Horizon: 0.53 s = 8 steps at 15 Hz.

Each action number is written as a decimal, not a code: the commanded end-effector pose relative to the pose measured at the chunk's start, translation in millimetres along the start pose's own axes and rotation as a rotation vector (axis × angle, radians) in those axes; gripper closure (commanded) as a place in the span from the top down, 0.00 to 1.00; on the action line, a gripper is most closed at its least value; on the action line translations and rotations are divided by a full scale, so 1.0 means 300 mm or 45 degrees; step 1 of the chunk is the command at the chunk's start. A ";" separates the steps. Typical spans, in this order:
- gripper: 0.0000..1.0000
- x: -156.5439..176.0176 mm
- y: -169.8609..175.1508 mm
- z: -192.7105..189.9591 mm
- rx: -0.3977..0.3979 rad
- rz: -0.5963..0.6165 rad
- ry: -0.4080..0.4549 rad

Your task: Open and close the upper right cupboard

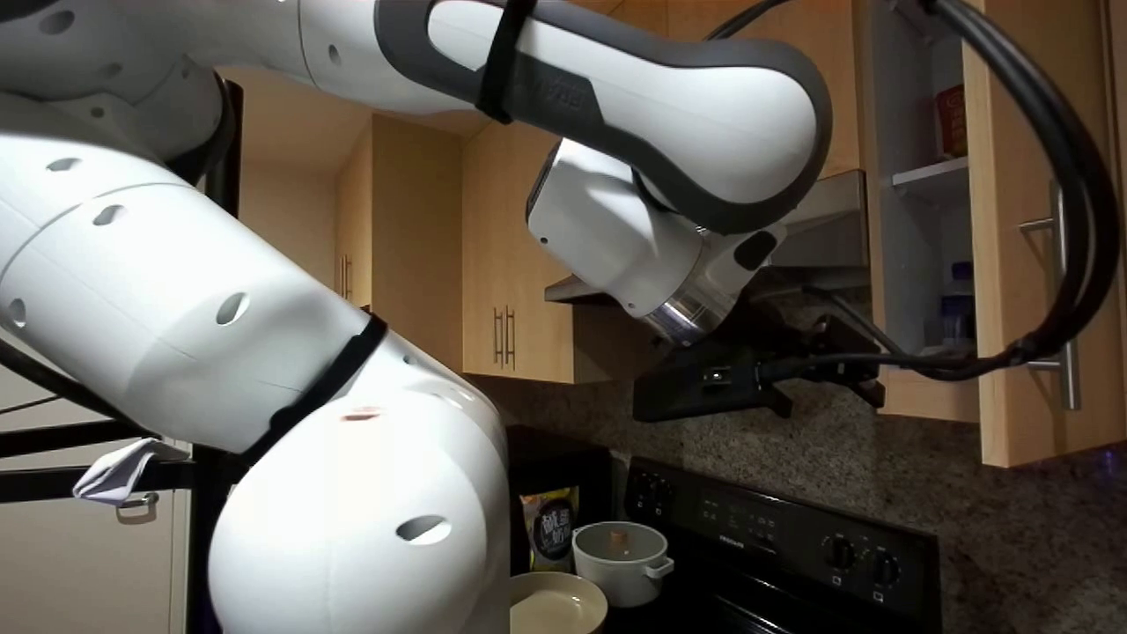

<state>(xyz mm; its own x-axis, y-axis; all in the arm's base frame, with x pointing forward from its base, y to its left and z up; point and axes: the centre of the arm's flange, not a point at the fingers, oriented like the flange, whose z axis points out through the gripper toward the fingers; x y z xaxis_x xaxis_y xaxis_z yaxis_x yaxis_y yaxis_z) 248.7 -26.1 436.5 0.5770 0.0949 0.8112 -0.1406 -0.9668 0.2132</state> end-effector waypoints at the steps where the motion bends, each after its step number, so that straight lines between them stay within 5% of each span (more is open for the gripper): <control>1: 1.00 0.000 0.000 0.000 0.000 0.000 0.000; 8: 1.00 0.026 0.050 -0.078 -0.108 0.067 0.102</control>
<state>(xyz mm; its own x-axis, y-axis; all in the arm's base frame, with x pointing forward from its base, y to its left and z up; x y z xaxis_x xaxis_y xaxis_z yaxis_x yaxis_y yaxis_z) 250.7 -29.9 446.9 0.5423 0.0653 0.8377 -0.1836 -0.9637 0.1939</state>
